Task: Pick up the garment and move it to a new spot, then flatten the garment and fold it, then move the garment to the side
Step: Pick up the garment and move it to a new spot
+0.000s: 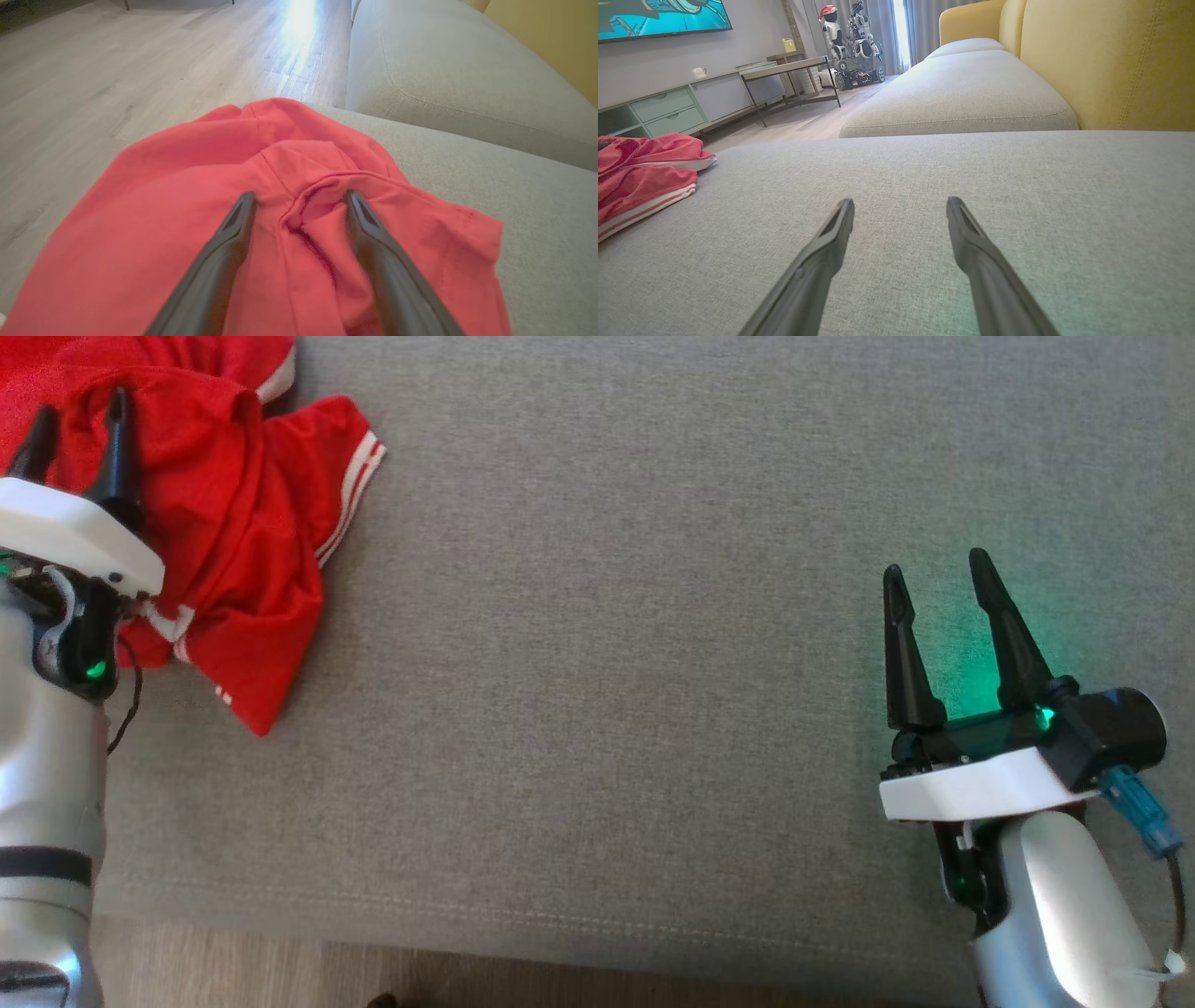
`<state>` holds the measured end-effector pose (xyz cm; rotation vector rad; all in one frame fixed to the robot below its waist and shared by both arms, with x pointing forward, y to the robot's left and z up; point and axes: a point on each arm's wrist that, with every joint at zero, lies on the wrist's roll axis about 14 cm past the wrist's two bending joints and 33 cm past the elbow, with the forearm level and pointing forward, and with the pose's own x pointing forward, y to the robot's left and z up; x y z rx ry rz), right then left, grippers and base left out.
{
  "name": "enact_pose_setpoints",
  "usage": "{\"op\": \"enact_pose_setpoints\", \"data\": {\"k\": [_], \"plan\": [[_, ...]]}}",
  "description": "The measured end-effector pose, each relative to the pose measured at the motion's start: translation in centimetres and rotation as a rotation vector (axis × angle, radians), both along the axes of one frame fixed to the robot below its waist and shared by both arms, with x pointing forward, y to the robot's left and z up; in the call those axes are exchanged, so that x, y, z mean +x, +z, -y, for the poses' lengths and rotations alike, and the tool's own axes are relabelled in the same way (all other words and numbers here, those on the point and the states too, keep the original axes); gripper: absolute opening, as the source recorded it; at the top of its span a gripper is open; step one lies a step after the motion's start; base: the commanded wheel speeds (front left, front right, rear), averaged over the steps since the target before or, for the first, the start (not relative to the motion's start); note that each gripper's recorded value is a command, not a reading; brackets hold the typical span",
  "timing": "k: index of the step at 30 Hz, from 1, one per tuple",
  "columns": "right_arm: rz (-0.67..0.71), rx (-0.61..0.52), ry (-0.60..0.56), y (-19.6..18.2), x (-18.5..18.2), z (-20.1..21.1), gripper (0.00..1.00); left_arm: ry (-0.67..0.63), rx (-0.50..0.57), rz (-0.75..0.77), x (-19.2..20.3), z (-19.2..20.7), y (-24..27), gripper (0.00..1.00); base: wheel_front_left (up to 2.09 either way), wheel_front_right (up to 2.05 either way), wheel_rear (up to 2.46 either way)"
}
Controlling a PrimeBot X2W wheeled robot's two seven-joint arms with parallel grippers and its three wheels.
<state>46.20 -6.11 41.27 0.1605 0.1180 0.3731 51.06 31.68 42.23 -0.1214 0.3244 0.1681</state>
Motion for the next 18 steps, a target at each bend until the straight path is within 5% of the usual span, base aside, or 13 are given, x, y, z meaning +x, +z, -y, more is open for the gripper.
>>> {"op": "enact_pose_setpoints", "data": {"k": [2, 3, 4, 5, 18], "plan": [[-0.005, -0.002, -0.006, -0.2, 0.0, 0.2, 1.00, -0.005, -0.011, -0.029, 0.2, 0.3, -0.9, 1.00, 0.00, 0.00, 0.00], [-0.005, -0.002, -0.009, -0.2, 0.0, 0.4, 1.00, -0.008, -0.016, -0.044, 0.2, 0.5, -1.3, 0.85, 0.00, 0.00, 0.00], [-0.006, -0.002, -0.011, -0.3, 0.0, 0.4, 1.00, -0.011, -0.019, -0.051, 0.2, 0.6, -1.6, 0.17, 0.00, 0.00, 0.00], [-0.007, -0.002, -0.014, -0.3, 0.0, 0.5, 1.00, -0.015, -0.018, -0.050, 0.2, 0.7, -1.7, 0.00, 0.00, 0.00, 0.00], [0.043, 0.020, -0.009, 2.5, -0.6, 0.2, 1.00, 0.027, 0.030, 0.278, 1.8, -1.0, 8.0, 0.00, 0.00, 0.00, 0.00]]}}
